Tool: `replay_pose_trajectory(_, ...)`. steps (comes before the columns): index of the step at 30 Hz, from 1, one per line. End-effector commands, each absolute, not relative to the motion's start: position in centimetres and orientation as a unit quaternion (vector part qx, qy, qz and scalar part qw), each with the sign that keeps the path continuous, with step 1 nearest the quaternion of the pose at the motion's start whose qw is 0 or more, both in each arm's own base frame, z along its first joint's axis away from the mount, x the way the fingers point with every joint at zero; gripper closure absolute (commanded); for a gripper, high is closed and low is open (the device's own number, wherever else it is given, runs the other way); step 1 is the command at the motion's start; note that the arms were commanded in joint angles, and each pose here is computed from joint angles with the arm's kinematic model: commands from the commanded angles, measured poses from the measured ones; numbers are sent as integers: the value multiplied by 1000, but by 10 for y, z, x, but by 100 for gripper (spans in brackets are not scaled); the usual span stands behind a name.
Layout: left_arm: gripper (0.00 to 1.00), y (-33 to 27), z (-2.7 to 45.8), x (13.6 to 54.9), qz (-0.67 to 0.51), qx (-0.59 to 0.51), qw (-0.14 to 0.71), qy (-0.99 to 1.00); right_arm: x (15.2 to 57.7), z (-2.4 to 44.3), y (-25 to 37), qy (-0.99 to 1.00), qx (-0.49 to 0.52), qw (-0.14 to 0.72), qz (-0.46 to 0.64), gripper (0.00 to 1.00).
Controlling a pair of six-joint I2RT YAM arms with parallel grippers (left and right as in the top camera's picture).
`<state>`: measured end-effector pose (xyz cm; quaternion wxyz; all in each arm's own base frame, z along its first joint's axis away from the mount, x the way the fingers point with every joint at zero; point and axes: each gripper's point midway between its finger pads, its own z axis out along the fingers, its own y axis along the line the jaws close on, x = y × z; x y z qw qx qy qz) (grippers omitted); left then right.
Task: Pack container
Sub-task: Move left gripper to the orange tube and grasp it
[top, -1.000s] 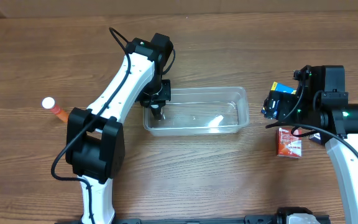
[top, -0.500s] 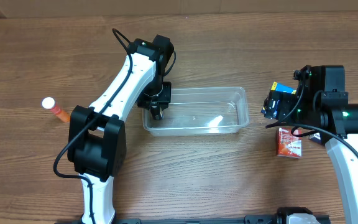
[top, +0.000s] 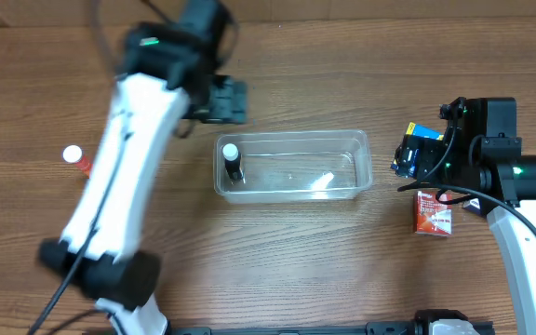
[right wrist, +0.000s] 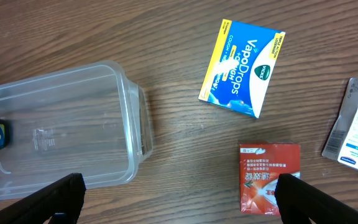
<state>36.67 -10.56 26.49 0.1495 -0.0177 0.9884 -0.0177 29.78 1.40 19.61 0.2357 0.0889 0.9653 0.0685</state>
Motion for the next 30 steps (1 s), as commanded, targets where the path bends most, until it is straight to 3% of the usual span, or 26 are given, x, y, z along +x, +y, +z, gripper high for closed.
replay_pose_trajectory(1, 0, -19, 306, 351, 18, -138, 196, 971, 303, 211, 11, 960, 88, 259, 66, 0)
replay_pose_trajectory(6, 0, 65, 312, 341, 8, -263, 199, 944, 304, 211, 11, 959, 88, 261, 67, 0)
replay_pose_trajectory(11, 0, 110, 277, 340, 2, -309, 152, 939, 305, 212, 11, 959, 88, 261, 67, 0)
replay_pose_trajectory(21, 0, 138, 170, 351, 5, -320, 41, 946, 304, 211, 11, 959, 88, 261, 67, 0)
replay_pose_trajectory(30, 2, 147, 115, 355, 5, -320, -23, 947, 304, 211, 11, 960, 88, 259, 67, 0)
